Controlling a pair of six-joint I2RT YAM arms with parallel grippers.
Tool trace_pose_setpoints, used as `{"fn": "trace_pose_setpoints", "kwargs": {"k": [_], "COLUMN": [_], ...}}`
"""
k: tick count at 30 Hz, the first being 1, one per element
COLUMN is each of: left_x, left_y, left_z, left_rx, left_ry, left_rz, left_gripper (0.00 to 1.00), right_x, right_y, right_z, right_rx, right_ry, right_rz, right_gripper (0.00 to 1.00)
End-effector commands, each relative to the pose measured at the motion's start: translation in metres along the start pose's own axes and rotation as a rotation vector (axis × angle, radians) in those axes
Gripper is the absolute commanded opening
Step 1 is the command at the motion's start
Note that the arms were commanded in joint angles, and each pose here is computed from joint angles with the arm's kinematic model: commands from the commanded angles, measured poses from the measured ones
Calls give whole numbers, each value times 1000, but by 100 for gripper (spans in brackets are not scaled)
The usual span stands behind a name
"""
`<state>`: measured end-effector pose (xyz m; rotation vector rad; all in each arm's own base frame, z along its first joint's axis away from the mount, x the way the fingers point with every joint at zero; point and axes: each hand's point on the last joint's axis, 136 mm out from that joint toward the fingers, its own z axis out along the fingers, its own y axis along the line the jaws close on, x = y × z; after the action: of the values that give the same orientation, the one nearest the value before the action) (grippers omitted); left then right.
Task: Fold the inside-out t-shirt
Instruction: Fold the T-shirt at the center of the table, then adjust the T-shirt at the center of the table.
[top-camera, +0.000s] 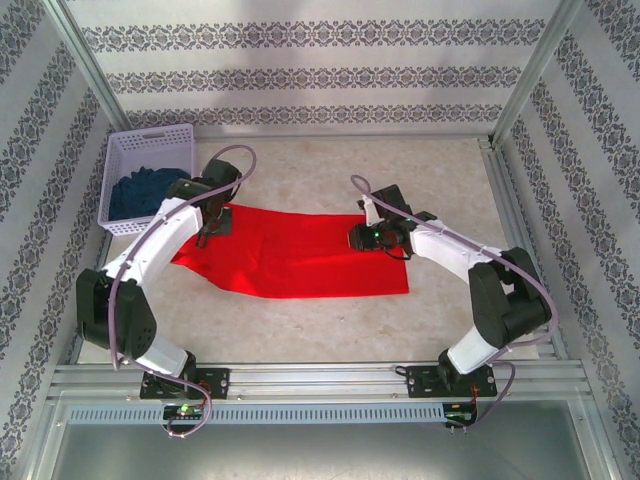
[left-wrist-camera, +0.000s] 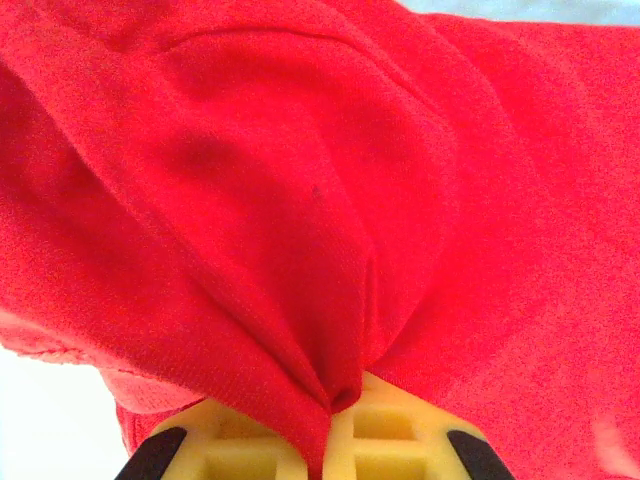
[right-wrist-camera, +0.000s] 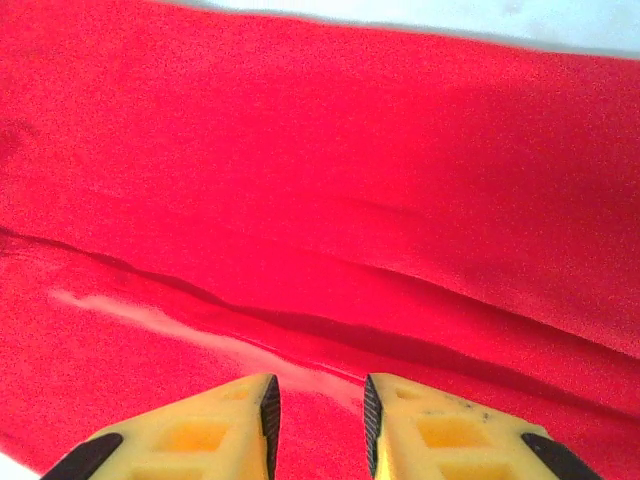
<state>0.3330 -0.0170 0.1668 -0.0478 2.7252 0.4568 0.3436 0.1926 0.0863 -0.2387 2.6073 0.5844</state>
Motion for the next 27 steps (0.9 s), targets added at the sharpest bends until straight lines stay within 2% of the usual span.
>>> {"fn": "trace_pose_setpoints", "kwargs": {"k": [1, 4, 7, 11, 17, 27], "left_x": [16, 13, 7, 1, 3, 10], "left_y": [62, 81, 75, 32, -30, -116], "left_z": [-26, -32, -38, -47, -54, -41], "left_rx": [-262, -360, -351, -251, -94, 34], "left_ry": [57, 78, 97, 80, 94, 158], "left_rz": [115, 135, 125, 167, 176, 238], "left_gripper": [0, 0, 0, 0, 0, 0], "right_x": [-3, -1, 0, 7, 16, 23], "right_y": [-8, -17, -23, -25, -6, -2], "right_z": [-14, -19, -21, -12, 9, 12], "right_rx": [15, 46, 65, 52, -71, -101], "right_ry": [-29, -26, -19, 14, 61, 74], "right_rz": [-13, -3, 17, 50, 104, 118], "right_gripper": [32, 32, 32, 32, 32, 32]}}
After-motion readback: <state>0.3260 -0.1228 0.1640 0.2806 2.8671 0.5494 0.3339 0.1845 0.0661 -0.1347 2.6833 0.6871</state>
